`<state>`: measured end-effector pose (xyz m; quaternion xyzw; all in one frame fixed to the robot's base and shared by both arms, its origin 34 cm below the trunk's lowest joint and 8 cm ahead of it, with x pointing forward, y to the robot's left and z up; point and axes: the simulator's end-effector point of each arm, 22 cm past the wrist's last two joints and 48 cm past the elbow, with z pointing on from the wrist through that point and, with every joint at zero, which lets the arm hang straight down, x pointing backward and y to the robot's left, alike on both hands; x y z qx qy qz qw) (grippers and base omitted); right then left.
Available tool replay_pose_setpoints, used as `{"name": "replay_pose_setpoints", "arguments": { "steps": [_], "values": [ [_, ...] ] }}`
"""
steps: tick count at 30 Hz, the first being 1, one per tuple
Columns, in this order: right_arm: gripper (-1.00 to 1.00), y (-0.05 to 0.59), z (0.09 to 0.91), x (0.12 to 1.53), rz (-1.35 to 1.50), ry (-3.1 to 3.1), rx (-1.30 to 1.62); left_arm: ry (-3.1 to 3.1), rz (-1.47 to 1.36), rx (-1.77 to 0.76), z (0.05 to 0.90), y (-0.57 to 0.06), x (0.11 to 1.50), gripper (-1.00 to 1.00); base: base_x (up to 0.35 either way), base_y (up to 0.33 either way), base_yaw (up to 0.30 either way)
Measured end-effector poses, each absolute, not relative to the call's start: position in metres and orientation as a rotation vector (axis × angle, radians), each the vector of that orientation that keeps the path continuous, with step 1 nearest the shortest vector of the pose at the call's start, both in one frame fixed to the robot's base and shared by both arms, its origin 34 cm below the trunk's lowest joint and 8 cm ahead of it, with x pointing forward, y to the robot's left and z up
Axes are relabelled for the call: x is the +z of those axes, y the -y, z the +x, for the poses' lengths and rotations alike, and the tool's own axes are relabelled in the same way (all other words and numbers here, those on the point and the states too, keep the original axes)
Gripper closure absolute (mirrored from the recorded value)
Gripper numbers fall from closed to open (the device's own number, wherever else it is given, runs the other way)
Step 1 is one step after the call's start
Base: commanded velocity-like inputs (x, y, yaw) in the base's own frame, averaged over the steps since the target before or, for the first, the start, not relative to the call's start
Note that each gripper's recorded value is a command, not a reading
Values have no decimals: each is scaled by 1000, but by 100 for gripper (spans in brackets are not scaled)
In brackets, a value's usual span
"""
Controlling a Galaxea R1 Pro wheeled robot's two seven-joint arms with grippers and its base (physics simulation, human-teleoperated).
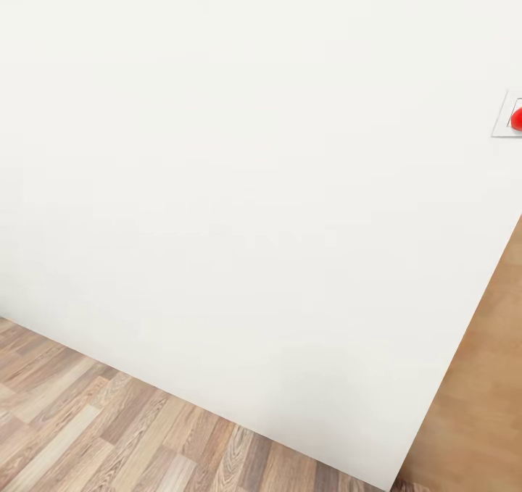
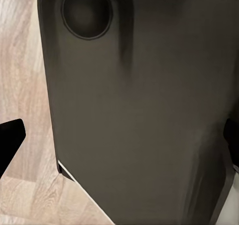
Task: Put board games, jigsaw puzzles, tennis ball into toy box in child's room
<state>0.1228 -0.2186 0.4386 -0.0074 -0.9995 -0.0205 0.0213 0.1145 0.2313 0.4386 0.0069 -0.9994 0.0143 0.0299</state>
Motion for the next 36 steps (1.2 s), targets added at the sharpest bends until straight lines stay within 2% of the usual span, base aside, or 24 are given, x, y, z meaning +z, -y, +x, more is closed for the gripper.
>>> {"name": "replay_pose_setpoints", "arguments": {
  "steps": [11, 36],
  "values": [
    [-100, 219, 123, 439, -23, 3098, -64, 3082, 24, 44, 115, -232, 439, -100, 0, 0, 35],
    [-100, 211, 120, 446, -27, 3088, -78, 3080, 21, 50, 113, -229, 446, -100, 0, 0, 263]
  ]
}}
